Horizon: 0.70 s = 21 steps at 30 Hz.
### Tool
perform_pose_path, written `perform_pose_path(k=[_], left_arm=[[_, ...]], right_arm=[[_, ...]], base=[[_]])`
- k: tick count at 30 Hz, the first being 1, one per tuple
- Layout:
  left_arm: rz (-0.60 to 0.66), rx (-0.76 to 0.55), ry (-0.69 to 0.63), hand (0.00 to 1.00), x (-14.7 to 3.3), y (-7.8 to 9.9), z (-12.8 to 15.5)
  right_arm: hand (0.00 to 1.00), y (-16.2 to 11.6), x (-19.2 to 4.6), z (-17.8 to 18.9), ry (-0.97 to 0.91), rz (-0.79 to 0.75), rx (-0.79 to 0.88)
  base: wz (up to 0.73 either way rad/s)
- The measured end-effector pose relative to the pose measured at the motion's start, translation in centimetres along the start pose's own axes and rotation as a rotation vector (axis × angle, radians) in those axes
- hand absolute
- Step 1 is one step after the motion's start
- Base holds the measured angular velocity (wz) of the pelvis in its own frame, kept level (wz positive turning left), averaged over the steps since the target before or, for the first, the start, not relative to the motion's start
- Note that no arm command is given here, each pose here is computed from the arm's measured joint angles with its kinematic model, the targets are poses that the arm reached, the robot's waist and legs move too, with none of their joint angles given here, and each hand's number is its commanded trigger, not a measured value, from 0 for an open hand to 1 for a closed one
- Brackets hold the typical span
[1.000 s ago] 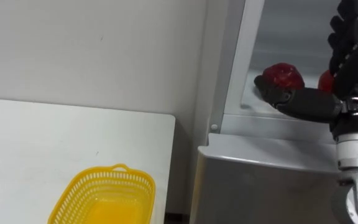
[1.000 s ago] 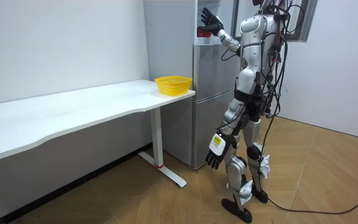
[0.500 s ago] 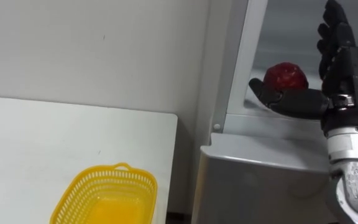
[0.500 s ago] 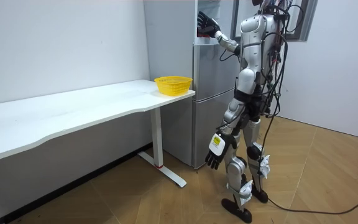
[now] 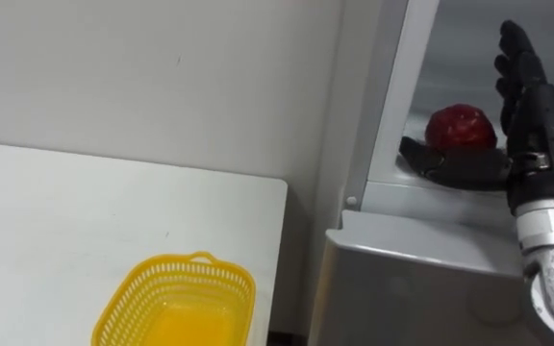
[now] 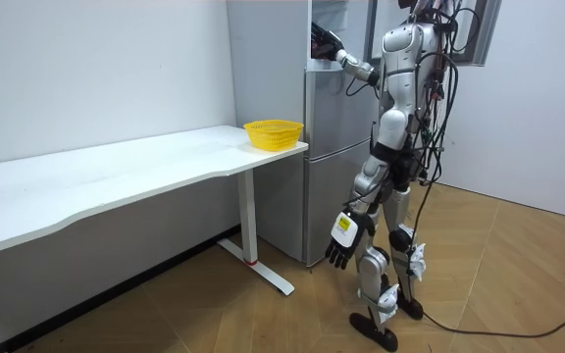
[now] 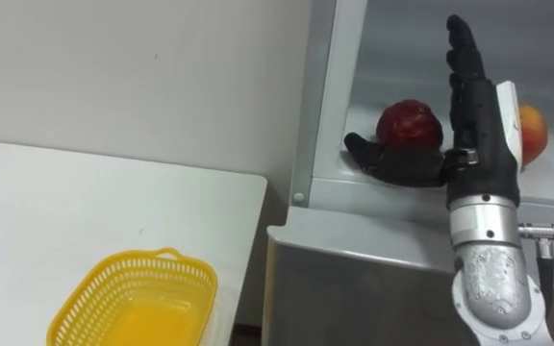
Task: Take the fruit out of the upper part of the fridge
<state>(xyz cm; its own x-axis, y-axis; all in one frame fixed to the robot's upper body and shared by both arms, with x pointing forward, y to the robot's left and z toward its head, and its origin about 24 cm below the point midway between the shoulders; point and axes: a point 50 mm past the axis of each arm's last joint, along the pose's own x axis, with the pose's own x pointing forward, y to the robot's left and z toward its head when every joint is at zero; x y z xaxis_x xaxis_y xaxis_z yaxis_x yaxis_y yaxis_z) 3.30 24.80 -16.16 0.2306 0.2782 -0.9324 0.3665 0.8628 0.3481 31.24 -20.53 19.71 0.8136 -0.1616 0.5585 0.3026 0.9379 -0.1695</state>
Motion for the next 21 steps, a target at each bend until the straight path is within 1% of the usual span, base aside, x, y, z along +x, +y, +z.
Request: perform_pose_path(k=[10, 16, 21], left_arm=[[0.029, 0.005, -0.017, 0.0, 0.0, 0.7, 0.8], [0.042, 0.004, -0.009, 0.0, 0.0, 0.9, 0.9], [0.042, 0.005, 0.012, 0.0, 0.0, 0.9, 0.6]], right_arm=[[0.0, 0.1, 1.2, -1.2, 0.062, 0.042, 0.016], [0.0, 0.0, 1.4, -1.9, 0.106, 0.066, 0.026], [0.0, -0.1, 1.5, -1.9, 0.109, 0.081, 0.016]], base=[[0.01], [0.0], [0.02]])
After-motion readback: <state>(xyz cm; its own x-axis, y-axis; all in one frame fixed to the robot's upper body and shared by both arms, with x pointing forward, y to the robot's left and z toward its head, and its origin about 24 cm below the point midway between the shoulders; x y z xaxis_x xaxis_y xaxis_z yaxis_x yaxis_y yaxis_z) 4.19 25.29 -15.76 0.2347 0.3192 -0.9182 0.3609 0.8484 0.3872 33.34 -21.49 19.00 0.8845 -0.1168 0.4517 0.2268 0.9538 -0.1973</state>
